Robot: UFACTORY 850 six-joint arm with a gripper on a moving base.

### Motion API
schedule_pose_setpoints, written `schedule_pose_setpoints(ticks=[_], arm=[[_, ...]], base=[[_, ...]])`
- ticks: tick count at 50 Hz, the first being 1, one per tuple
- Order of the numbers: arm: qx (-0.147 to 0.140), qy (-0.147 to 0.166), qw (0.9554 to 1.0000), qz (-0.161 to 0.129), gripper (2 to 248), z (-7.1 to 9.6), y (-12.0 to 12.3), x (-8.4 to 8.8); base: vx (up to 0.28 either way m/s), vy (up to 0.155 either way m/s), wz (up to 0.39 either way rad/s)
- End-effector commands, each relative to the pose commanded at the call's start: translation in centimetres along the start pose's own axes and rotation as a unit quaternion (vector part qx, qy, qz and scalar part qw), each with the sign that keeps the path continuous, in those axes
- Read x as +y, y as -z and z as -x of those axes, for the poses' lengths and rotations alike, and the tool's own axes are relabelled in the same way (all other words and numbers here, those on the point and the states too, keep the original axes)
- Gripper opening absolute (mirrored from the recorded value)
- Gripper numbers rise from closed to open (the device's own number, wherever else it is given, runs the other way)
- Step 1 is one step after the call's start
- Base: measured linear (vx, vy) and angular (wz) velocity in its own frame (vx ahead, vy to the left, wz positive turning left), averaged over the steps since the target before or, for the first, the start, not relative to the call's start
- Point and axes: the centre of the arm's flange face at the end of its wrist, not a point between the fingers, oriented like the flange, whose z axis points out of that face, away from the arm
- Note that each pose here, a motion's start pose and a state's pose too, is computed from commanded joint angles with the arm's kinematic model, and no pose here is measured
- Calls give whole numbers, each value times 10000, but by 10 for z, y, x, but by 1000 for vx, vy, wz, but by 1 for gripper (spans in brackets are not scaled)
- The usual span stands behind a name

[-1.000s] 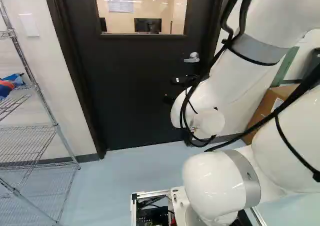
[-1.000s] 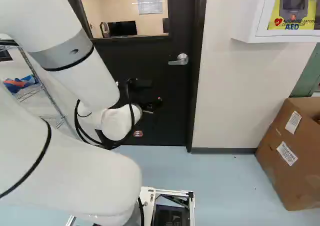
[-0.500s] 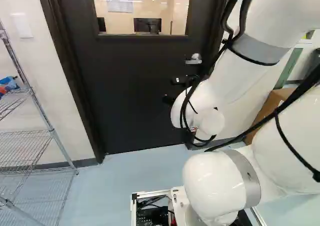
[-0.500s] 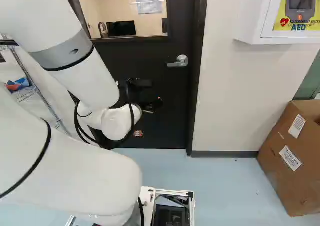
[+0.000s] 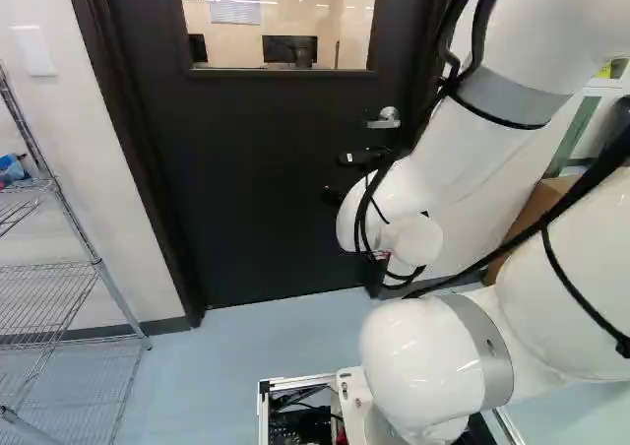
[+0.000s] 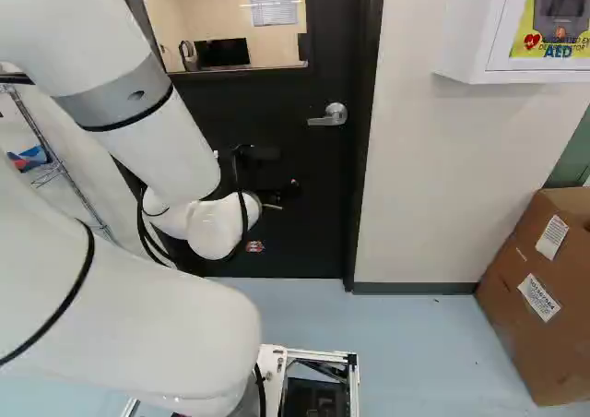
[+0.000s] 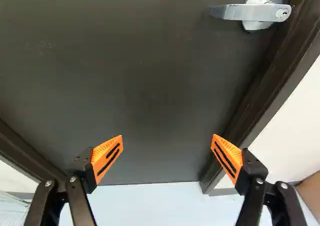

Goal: Open the door and move inside

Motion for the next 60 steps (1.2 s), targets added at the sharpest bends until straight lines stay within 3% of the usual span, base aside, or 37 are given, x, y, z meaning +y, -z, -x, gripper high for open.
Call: schedule_pose_setpoints(ticks=[18, 60], arm=[[16, -9, 10000, 27, 247, -6, -7, 2], [504, -99, 9981, 343, 247, -64, -42, 24]], base=[[0, 0, 0], [0, 0, 0]])
